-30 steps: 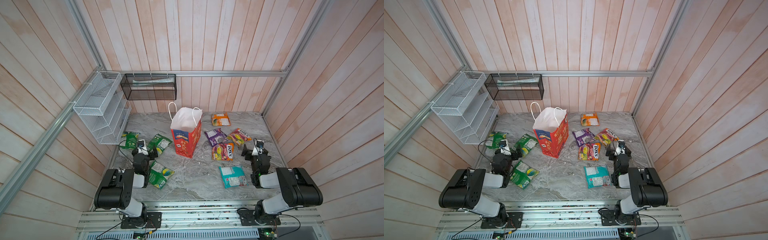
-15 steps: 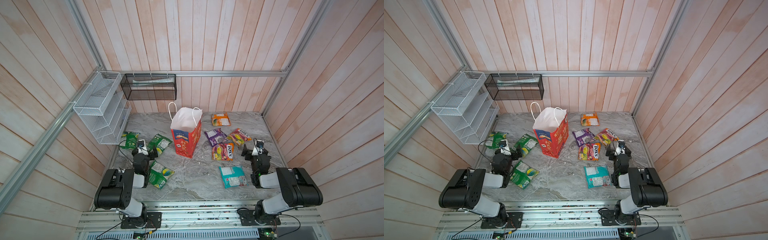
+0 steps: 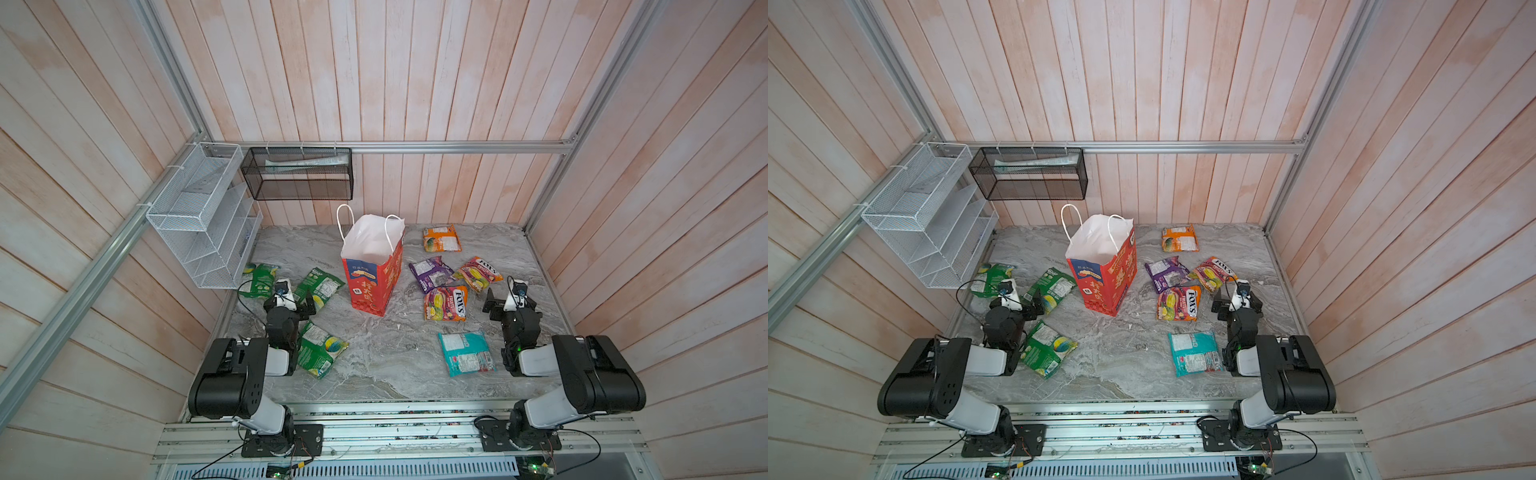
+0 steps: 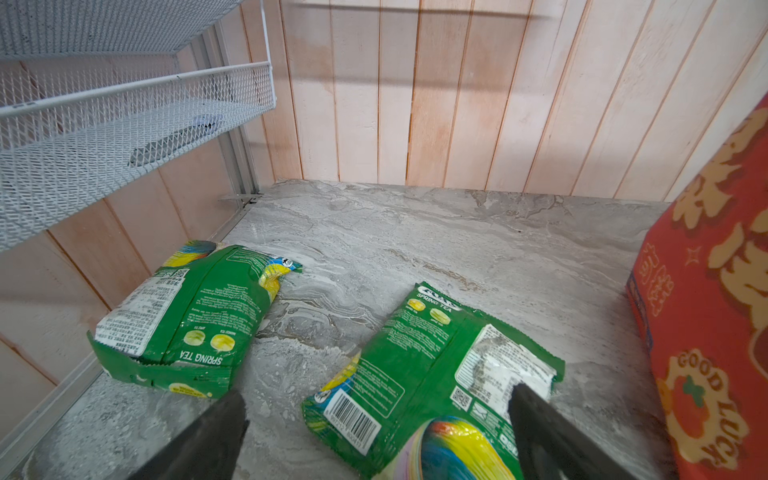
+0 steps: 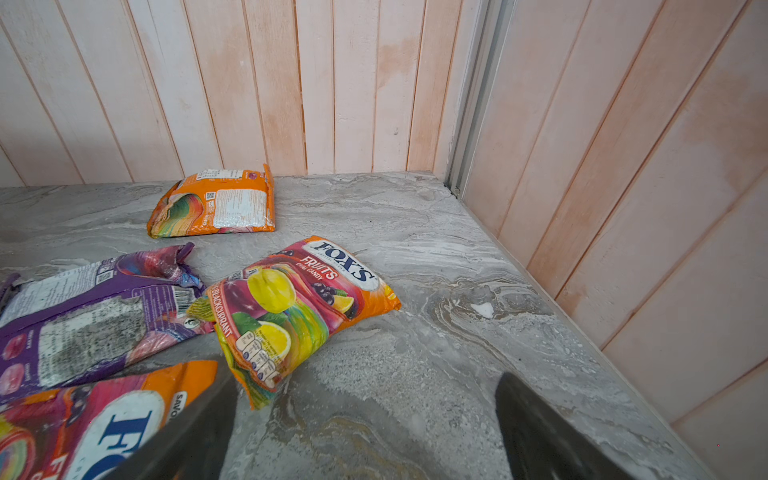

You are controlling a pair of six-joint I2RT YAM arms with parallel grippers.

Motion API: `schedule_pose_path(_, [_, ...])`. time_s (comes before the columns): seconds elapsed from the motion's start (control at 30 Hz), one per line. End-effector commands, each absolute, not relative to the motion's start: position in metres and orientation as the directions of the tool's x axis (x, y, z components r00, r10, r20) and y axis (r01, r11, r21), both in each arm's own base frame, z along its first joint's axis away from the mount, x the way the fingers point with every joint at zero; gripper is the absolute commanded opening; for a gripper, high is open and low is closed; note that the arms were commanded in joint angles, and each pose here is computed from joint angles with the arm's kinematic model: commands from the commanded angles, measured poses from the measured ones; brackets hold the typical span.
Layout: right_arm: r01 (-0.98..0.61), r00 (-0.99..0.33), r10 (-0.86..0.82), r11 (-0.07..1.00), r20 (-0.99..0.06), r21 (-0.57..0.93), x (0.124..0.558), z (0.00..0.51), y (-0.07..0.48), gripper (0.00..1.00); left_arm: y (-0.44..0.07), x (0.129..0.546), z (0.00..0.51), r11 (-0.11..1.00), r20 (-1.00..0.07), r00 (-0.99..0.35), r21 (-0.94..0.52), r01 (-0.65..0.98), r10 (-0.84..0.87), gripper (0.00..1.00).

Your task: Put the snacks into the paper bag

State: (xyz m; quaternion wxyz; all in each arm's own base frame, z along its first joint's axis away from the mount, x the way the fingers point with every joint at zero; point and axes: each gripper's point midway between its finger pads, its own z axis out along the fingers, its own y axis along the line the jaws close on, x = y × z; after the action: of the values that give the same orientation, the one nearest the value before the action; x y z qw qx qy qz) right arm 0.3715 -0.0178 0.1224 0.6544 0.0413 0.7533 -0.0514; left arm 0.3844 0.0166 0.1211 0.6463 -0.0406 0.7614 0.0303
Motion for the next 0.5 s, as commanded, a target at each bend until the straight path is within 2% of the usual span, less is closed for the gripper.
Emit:
schedule_pose_path(0.0, [0.133,-0.127,-0.009,0.991,-0.992,-0.026,0.372,0.1268,-0.0185,0.98,0.0147,0.3881,0.1281,0.996,-0.99,-0.141,-0.016,-0.089,-0.029,1.0])
schedule_pose_path(0.47, [0.106,-0.142,0.007,0.994,-0.99,-0.008,0.3765,0.1246,-0.0182,0.98,0.0148,0.3881,0.1276,0.996,-0.989,-0.143,-0.017,-0.087,-0.029,1.0])
